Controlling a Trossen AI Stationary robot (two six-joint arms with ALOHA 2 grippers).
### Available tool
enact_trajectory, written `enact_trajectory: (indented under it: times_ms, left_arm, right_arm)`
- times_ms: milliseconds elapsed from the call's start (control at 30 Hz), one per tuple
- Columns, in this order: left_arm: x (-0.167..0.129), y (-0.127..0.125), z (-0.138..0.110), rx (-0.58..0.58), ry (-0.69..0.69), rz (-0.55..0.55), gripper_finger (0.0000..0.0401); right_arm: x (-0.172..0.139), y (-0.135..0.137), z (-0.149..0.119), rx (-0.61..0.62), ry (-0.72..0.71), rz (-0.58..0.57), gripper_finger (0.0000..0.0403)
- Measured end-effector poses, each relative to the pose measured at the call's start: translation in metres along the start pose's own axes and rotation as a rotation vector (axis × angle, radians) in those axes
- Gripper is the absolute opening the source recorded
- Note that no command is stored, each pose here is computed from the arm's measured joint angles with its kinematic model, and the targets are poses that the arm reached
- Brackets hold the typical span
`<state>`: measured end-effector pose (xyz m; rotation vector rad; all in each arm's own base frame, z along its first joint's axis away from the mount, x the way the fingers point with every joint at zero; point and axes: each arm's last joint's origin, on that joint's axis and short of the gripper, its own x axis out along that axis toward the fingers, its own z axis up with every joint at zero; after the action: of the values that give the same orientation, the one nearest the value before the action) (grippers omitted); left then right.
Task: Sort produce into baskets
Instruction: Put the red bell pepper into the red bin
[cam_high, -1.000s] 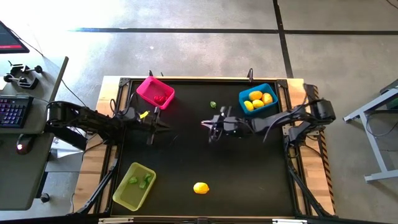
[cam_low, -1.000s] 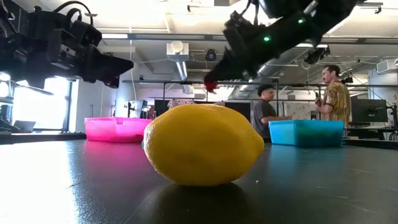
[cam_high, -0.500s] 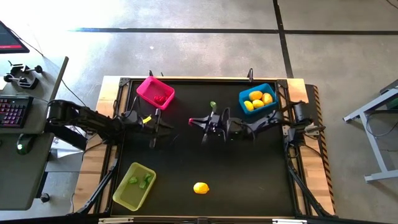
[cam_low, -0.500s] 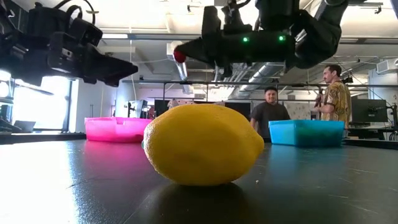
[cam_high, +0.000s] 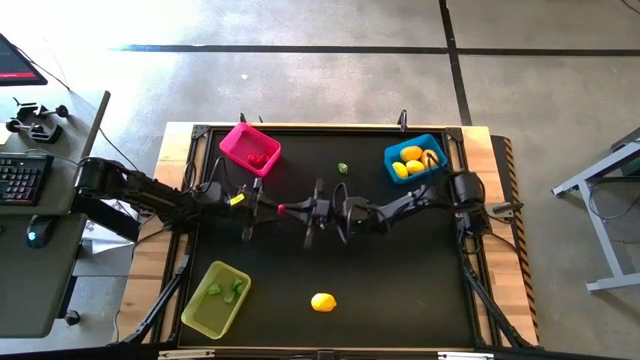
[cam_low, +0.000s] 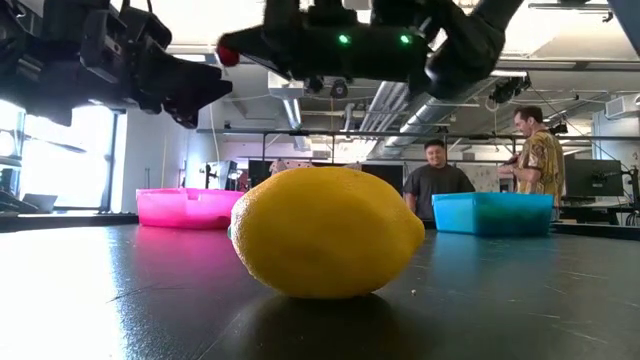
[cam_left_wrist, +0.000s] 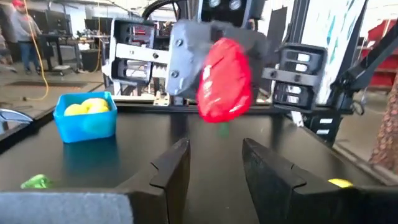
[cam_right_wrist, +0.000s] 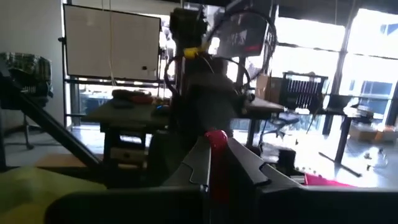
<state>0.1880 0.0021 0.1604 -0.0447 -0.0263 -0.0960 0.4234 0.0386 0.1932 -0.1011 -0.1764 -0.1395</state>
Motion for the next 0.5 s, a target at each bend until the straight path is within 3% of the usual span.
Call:
enact_trajectory:
  times_ms: [300, 500]
  left_arm:
    - [0.0003, -0.0016, 0.0023, -0.026, -0.022, -0.018, 0.0125]
    - [0.0006, -0.0052, 0.0031, -0.008, -0.031, -0.039, 0.0077]
  right_arm:
    - [0.0095, 0.0095, 0.0053, -0.045, -0.01, -0.005, 0.0012]
    - [0.0093, 0.0097, 0.002, -0.049, 0.022, -0.003, 0.0012]
